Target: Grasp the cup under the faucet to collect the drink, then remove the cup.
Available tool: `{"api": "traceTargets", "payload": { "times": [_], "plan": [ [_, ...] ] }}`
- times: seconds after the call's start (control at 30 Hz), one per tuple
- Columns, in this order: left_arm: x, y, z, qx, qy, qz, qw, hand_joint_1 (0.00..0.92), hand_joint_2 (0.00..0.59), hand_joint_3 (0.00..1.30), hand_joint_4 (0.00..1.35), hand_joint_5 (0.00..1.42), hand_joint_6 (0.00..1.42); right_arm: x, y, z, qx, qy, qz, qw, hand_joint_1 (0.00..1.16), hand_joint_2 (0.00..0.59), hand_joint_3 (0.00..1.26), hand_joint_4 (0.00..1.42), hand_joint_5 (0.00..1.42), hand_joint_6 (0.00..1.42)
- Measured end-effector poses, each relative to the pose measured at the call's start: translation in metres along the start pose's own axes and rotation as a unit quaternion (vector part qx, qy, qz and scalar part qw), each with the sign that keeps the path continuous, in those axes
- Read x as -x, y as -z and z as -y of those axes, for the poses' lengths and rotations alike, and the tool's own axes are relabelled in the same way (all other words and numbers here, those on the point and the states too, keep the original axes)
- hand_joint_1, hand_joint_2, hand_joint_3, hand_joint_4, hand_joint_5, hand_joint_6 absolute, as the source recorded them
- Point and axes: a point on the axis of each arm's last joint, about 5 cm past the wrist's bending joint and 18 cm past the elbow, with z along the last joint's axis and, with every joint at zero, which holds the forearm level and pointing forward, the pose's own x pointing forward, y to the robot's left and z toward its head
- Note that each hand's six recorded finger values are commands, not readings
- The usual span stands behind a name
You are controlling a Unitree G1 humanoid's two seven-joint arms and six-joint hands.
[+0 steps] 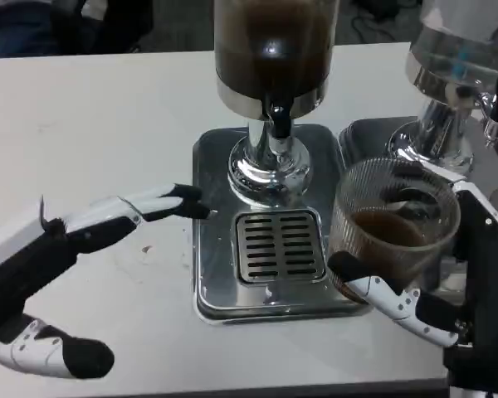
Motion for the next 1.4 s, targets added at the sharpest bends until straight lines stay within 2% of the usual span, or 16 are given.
{"api": "traceTargets", "payload": {
  "times": [0.37, 0.67, 1.17, 1.4],
  "plan": [
    [0.0007, -0.0024, 0.0024, -0.004, 0.007, 0.006, 1.0, 0.0, 0.048, 0.18, 0.04, 0.07, 0.13, -0.0007, -0.0036, 0.0017, -0.002, 0.007, 0.004, 1.0, 1.04, 0.065, 0.87, 1.02, 1.17, 1.42],
    [0.0026, -0.0027, 0.0048, -0.002, 0.013, -0.001, 0.9999, 0.0, 0.043, 0.16, 0.02, 0.04, 0.11, -0.0001, -0.0029, 0.0038, 0.001, 0.006, 0.0, 1.0, 1.04, 0.068, 0.88, 1.02, 1.17, 1.42],
    [0.0003, -0.0052, 0.0069, -0.041, 0.04, -0.005, 0.9984, 0.0, 0.04, 0.14, 0.0, 0.01, 0.08, -0.0003, -0.0029, 0.0039, 0.001, 0.004, 0.0, 1.0, 1.03, 0.069, 0.88, 1.03, 1.19, 1.42],
    [0.0003, -0.0056, 0.0059, -0.048, 0.038, -0.008, 0.9981, 0.0, 0.04, 0.14, 0.0, 0.01, 0.08, -0.0003, -0.003, 0.0037, 0.001, 0.005, -0.001, 1.0, 1.03, 0.069, 0.89, 1.03, 1.19, 1.42]
  ]
}}
